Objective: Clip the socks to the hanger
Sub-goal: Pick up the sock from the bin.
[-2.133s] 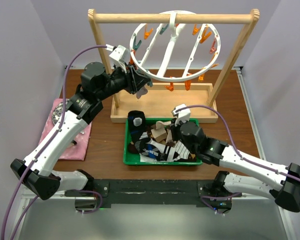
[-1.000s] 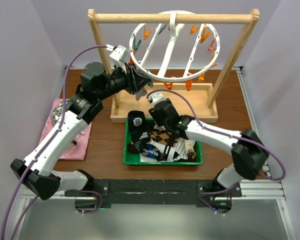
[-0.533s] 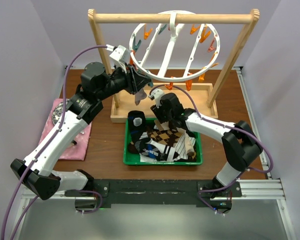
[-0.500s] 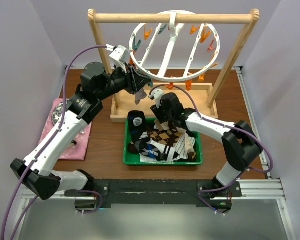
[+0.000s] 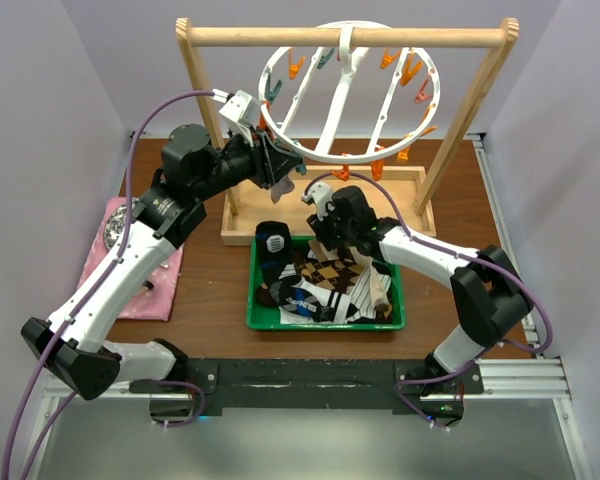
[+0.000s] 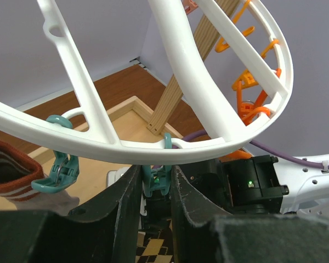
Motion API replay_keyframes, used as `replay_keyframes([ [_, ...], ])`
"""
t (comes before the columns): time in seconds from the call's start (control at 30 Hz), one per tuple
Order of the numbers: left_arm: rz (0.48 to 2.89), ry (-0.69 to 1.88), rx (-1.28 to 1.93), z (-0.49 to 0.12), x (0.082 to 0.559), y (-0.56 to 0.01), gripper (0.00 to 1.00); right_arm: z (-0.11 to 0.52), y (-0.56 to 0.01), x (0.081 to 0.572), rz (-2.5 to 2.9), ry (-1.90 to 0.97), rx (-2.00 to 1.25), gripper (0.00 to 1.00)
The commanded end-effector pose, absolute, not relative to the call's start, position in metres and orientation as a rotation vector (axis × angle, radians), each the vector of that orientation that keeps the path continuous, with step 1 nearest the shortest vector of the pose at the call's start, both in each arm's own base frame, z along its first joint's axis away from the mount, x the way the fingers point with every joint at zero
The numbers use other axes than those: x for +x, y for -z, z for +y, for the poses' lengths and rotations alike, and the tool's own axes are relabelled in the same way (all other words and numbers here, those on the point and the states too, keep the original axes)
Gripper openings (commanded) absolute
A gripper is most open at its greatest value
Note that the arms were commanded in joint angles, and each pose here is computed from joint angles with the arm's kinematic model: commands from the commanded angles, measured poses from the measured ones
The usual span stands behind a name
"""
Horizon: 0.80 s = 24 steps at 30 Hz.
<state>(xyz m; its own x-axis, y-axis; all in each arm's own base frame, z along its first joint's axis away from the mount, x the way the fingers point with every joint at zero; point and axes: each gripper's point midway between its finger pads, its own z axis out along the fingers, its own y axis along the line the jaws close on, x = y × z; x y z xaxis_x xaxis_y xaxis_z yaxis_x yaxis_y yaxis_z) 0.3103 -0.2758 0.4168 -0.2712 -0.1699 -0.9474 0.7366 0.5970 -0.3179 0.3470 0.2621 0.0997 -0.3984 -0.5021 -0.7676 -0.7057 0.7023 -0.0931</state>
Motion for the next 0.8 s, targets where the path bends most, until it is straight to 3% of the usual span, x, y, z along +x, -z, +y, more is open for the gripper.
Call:
replay_keyframes([
  [0.0,1.587,0.955,0.504,-0.275,0.301,-0.427,0.0,0.262,-0.109,0.351,2.046,-0.32,-0.937,0.39],
  [0.33,1.585,0.958,0.503,-0.275,0.3,-0.428,0.0,0.259,-0.092,0.349,2.101,-0.312,-0.958,0.35],
  [0.5,1.577,0.957,0.503,-0.275,0.3,-0.431,0.0,0.256,-0.084,0.348,2.131,-0.302,-0.936,0.19],
  [0.6,1.579,0.959,0.503,-0.276,0.301,-0.431,0.0,0.257,-0.092,0.351,2.115,-0.303,-0.908,0.0],
  [0.77,1.577,0.957,0.503,-0.276,0.301,-0.432,0.0,0.252,-0.116,0.356,2.044,-0.275,-0.843,0.0],
])
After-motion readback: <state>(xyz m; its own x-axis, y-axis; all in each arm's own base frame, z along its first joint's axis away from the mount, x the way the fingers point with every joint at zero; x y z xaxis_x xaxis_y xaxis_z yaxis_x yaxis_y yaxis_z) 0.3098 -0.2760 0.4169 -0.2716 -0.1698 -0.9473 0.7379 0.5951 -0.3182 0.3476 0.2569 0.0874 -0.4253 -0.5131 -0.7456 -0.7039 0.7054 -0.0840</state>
